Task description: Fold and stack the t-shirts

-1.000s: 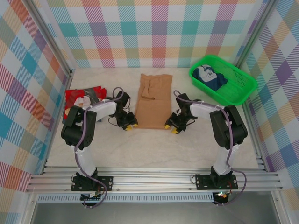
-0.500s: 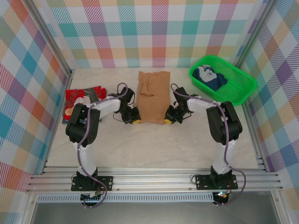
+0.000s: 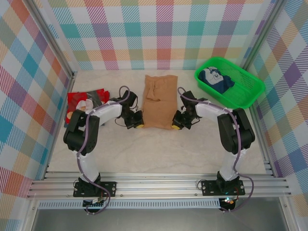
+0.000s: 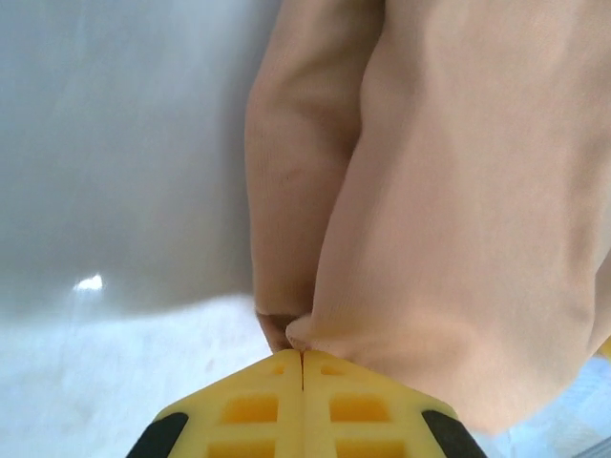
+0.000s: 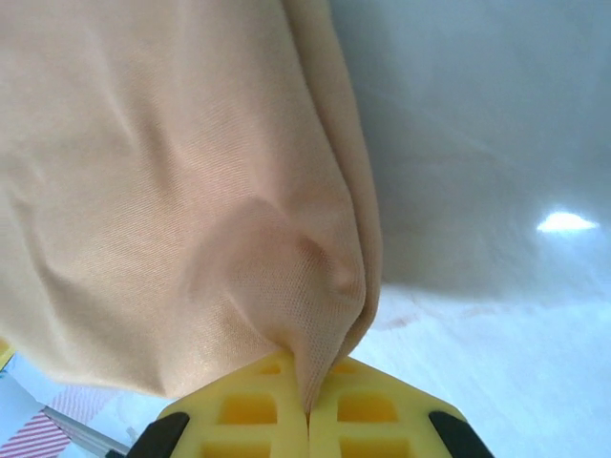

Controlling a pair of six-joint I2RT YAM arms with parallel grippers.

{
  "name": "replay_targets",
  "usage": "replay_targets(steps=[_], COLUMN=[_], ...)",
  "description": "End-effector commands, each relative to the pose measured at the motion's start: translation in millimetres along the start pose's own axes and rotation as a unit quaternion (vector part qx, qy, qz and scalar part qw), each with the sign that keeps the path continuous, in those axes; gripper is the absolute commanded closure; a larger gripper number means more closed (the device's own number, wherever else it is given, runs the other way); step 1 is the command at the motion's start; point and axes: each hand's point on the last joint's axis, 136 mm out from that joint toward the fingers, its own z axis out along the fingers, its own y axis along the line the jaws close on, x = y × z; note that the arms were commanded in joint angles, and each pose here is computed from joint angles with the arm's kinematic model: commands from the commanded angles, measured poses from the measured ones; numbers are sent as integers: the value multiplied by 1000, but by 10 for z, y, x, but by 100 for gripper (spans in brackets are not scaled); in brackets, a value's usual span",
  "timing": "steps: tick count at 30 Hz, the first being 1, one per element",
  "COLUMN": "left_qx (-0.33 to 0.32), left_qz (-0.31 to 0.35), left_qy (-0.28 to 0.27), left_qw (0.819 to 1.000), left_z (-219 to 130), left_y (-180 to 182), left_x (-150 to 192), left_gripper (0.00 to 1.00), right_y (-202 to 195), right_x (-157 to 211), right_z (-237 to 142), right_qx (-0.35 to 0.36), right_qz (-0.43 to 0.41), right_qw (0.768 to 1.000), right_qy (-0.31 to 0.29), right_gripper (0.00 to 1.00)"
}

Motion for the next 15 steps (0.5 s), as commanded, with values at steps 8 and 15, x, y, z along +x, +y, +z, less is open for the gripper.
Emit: replay_targets(steps=[8,15], left_qx=[-2,3], left_qz=[44,57], left_qy=[48,81], left_qw=[998,995], left_z=[-359,-661], left_y=[102,244], left_x=[1155,1826], left_gripper=[100,100], right_y=[-294,-427], right_x=[981,1745], right_z=[-242,-546], right_qx=[45,29], right_qz=[-44,-38], right_qw=[995,988], right_qy=[82,145], right_gripper=[100,100])
